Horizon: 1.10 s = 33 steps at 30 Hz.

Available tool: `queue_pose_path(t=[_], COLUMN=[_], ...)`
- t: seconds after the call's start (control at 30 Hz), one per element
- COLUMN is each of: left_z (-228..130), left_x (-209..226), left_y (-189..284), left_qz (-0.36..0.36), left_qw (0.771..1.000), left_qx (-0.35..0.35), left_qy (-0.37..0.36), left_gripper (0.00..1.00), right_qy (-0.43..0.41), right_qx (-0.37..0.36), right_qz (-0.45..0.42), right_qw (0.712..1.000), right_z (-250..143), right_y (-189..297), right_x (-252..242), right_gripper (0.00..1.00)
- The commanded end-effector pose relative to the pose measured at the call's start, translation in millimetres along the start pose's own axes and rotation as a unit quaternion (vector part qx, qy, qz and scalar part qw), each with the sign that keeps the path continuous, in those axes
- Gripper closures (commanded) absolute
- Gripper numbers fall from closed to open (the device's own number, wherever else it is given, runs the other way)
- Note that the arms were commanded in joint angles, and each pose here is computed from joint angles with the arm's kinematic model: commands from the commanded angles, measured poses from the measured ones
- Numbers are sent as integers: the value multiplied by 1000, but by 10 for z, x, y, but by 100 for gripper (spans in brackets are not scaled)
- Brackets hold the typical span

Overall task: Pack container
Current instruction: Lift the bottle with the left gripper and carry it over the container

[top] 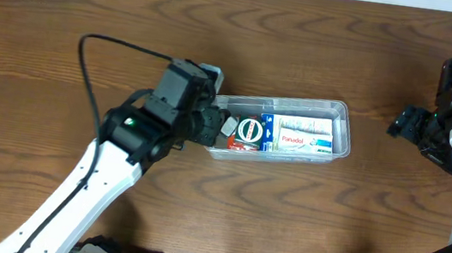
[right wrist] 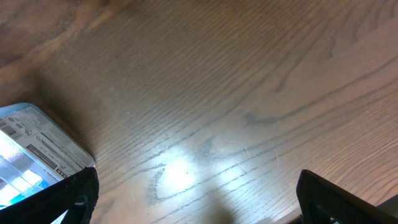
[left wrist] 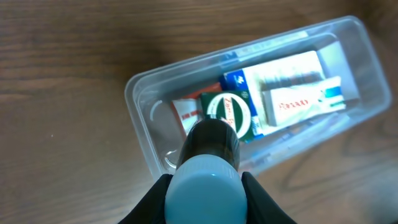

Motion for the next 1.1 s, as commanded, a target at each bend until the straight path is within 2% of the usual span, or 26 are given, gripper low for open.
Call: queue_pose_path(t=[0.0,0.3,0.83,1.07], left_z=[72,41,-72,-58], left_x=[77,203,254,256], left_y=[-60,-235,-575,-606], left_qz=[43,101,110,110], left_qw=[999,995,992,992], left_qx=[-7,10,52,49], left_qy=[12,13,33,36], left_gripper=[87,87,88,87], right_qy=[-6,-6,-4,-4], right_qx=[-3,-3,-3,-3], right_qz=[-2,-2,-2,-2], right_qw=[1000,1000,1000,1000], right_z=[12,12,8,7], right_y=[7,7,9,9], right_x=[-25,-25,-17,-16], right_gripper=[1,1,1,1])
Point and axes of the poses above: each gripper's point midway between its finger pads, its own y axis back along the fingers, its own x axis along the line the jaws close on, z = x × y, the point moved 3 cm from there along y, back along the fingers, and after that the axes turned 14 degrees about -y, right-handed, at the moved point
